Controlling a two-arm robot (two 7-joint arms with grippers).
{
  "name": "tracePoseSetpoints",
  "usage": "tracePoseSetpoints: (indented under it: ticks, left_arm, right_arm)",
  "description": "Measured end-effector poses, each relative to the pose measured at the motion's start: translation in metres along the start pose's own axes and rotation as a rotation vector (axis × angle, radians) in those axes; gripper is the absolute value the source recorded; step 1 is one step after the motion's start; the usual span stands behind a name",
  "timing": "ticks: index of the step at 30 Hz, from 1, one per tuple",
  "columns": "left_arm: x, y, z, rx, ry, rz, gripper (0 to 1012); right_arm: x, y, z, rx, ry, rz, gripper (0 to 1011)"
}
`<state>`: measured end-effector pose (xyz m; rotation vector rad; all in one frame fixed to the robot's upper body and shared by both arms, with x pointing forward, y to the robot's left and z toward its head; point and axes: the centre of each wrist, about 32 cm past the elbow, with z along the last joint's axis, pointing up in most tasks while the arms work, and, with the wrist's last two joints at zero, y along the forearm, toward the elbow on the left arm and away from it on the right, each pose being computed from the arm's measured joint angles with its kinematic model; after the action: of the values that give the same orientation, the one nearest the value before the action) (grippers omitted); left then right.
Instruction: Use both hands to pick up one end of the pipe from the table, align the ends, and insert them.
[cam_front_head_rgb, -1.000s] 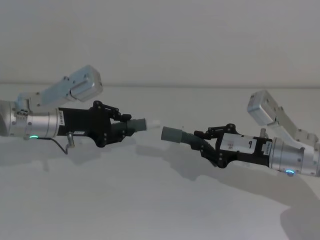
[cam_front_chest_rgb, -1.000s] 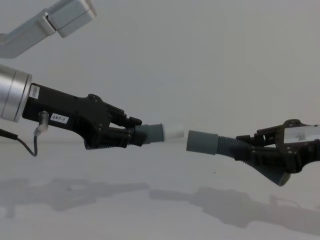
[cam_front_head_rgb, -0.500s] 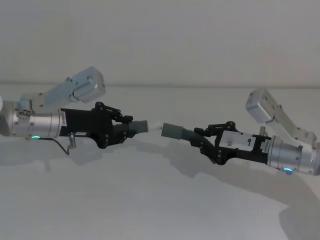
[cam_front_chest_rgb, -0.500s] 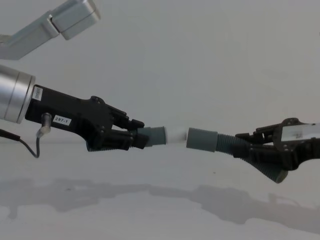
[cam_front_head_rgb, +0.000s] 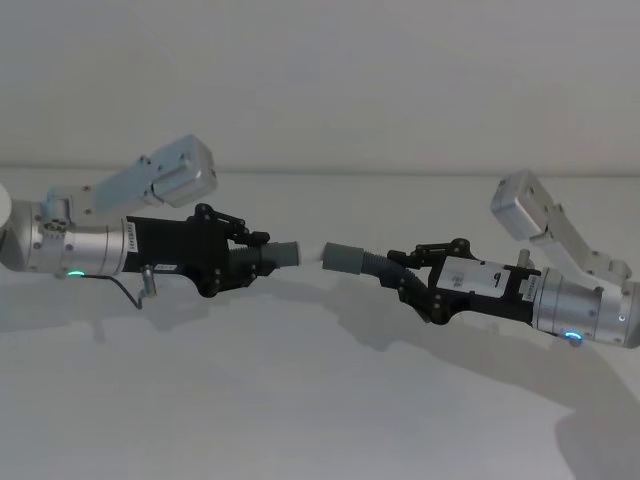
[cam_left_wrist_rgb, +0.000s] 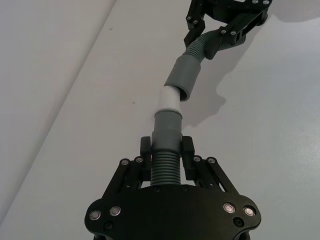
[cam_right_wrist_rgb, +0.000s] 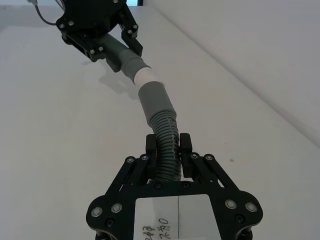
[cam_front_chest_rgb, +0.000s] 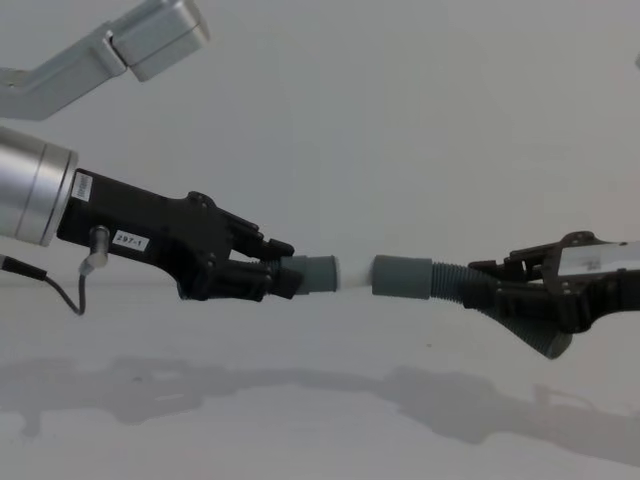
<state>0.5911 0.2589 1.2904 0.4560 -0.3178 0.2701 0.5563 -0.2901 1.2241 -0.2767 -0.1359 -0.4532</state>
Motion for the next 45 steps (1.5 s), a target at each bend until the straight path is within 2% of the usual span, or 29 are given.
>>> tracePoseSetpoints:
  ticks: [45]
  left_arm:
    - [-0.0014,0.0018,0.0006,-0.017,-0.009,-0.023,348]
  right_arm:
    - [0.0007,0.0032,0.0028,-0.001,0.026,-0.013,262]
